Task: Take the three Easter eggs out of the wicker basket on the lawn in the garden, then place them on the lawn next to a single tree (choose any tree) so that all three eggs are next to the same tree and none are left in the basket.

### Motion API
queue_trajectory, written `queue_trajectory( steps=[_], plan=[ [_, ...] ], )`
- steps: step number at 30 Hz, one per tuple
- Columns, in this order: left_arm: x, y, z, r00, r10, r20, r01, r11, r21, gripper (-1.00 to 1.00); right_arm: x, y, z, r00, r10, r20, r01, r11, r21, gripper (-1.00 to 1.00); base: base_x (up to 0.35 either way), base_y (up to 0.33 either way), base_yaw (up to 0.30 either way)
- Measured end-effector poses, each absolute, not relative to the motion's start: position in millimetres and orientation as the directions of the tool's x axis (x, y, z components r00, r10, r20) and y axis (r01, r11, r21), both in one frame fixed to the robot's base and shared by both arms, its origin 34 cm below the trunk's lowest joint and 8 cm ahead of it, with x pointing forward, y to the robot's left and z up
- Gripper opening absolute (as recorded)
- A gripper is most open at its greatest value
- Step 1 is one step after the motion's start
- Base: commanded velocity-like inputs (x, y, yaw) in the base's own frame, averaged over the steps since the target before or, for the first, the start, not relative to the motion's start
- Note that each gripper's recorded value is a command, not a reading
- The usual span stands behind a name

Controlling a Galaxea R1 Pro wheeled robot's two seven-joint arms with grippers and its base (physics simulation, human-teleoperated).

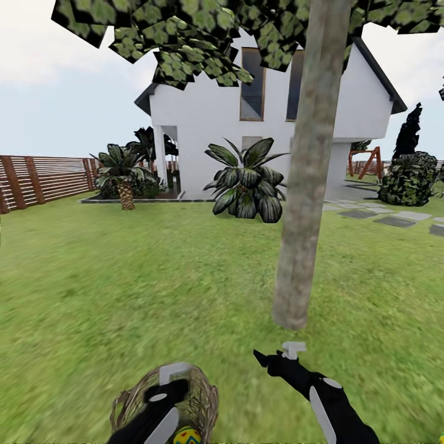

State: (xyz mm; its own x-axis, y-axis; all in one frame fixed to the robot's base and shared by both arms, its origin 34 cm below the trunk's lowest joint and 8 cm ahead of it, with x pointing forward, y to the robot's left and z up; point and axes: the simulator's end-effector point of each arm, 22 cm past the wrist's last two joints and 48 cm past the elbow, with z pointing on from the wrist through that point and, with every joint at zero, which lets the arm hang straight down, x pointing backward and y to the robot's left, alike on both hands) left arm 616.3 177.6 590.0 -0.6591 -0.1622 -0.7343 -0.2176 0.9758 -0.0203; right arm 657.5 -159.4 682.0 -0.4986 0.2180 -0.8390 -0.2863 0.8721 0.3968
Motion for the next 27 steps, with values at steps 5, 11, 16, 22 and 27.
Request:
queue_trajectory(
  steps=[5,11,16,22,27],
  plan=[
    [616,178,590,-0.659,-0.162,-0.735,-0.218,0.976,-0.020,1.00,657,-159,682,-0.498,0.218,-0.839,-0.286,0.872,0.397,1.00,0.038,0.238,0.000],
    [616,178,590,-0.659,-0.162,-0.735,-0.218,0.976,-0.020,1.00,657,-159,682,-0.498,0.218,-0.839,-0.286,0.872,0.397,1.00,0.029,0.068,0.000],
    [616,177,590,-0.659,-0.161,-0.734,-0.216,0.976,-0.020,1.00,657,-159,682,-0.499,0.218,-0.839,-0.286,0.872,0.397,1.00,0.004,0.010,0.000],
    [616,177,589,-0.660,-0.161,-0.734,-0.216,0.976,-0.020,1.00,658,-159,682,-0.498,0.218,-0.839,-0.286,0.872,0.397,1.00,0.001,0.002,0.000],
    [614,177,580,-0.660,-0.161,-0.734,-0.215,0.976,-0.021,1.00,656,-159,672,-0.498,0.218,-0.839,-0.286,0.872,0.397,1.00,0.000,0.000,0.000]
  ],
)
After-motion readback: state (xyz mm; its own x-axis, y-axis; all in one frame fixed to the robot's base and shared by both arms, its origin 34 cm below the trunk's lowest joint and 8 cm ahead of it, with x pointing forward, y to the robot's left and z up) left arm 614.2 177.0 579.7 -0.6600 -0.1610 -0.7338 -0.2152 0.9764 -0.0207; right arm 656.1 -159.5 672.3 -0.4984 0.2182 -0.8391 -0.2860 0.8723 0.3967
